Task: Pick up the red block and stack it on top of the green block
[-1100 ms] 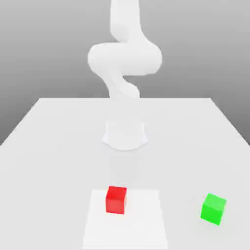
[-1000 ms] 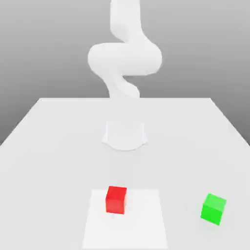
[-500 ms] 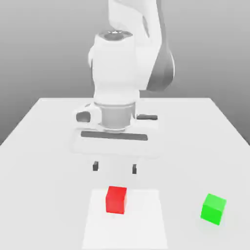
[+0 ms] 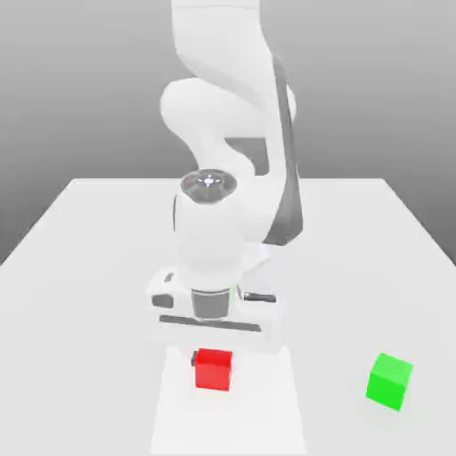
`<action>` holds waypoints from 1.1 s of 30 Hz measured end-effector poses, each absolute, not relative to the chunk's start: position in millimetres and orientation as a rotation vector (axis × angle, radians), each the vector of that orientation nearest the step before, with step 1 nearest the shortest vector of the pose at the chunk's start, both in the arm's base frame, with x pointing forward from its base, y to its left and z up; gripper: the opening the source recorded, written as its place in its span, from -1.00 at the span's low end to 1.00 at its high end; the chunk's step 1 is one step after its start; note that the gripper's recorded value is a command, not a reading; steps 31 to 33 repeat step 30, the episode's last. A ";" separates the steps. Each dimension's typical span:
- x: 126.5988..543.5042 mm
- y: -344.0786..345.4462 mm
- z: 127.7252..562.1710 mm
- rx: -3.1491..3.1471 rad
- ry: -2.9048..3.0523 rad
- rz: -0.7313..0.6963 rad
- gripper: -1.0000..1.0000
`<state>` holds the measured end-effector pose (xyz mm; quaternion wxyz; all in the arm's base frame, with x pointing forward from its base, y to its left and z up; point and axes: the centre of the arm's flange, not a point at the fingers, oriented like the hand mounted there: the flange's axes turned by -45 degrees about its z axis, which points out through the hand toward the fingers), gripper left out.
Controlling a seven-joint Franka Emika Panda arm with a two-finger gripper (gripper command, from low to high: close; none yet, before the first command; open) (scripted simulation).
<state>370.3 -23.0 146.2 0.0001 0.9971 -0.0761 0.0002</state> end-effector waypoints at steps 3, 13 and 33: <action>371.7 -23.1 169.4 3.133 -0.240 0.001 -1.00; 397.5 11.1 220.5 3.110 -0.417 0.000 -1.00; 388.4 239.0 183.7 3.133 -0.249 0.002 1.00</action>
